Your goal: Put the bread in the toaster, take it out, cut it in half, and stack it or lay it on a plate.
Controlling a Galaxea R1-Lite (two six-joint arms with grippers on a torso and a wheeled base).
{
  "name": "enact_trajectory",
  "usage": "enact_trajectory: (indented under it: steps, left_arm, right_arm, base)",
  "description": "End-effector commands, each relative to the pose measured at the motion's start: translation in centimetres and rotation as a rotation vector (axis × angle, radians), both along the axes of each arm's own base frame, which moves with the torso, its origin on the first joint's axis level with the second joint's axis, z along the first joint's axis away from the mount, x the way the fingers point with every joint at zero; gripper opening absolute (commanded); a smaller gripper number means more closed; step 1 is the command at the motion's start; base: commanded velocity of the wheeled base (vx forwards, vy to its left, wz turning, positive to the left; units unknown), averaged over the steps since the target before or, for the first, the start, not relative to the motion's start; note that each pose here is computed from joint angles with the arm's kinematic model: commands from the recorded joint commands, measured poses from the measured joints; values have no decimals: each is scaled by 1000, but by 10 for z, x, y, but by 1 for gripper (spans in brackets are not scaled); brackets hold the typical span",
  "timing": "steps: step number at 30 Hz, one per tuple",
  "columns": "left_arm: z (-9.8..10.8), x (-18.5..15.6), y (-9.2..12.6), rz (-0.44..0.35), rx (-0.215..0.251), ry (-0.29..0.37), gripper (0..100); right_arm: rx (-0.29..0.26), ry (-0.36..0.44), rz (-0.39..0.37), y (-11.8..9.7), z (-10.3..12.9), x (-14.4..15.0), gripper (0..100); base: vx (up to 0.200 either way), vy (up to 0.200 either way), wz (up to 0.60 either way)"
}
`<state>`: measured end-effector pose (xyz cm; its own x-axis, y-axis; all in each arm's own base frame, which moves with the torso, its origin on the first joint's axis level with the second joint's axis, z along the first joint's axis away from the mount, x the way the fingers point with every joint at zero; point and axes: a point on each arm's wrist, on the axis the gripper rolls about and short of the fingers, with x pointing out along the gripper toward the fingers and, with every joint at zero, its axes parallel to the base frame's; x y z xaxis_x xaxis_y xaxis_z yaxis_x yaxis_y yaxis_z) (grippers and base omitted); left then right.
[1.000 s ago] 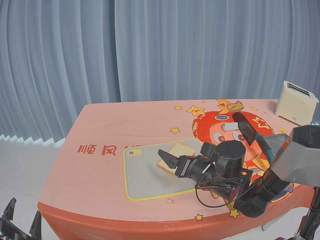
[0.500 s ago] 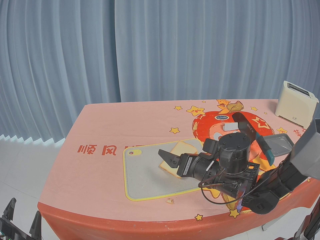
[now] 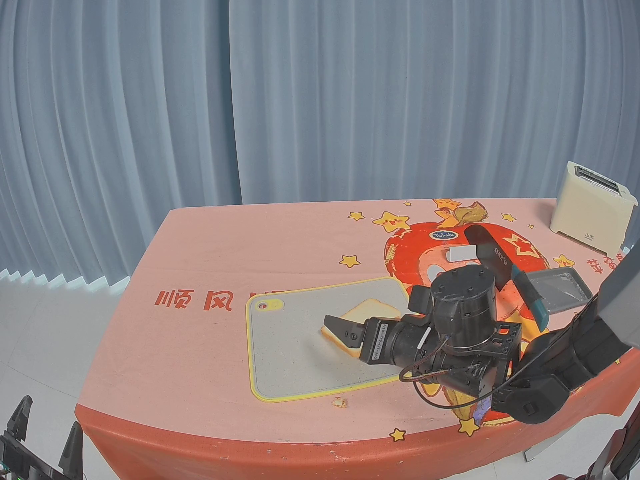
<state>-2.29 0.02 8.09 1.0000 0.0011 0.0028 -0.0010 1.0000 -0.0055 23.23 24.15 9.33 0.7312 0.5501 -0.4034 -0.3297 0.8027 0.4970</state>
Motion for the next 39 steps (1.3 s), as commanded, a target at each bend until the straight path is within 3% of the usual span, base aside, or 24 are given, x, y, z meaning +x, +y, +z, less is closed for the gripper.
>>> enact_trajectory:
  steps: [1, 9, 17, 39]
  left_arm:
    - [-5, 1, 0, 0, -1, 15, 100]
    - [-5, 1, 0, 0, -1, 15, 100]
    - [-5, 1, 0, 0, -1, 15, 100]
    - [-5, 1, 0, 0, -1, 15, 100]
  right_arm:
    - [13, -10, -1, -3, 14, -5, 100]
    - [-15, 19, -23, -13, 22, -11, 100]
    - [-39, 131, -65, -22, 18, -17, 100]
    - [-62, 140, -71, 1, 2, 1, 100]
  base:
    - [0, 0, 0]
    - [0, 0, 0]
    - [0, 0, 0]
    - [0, 0, 0]
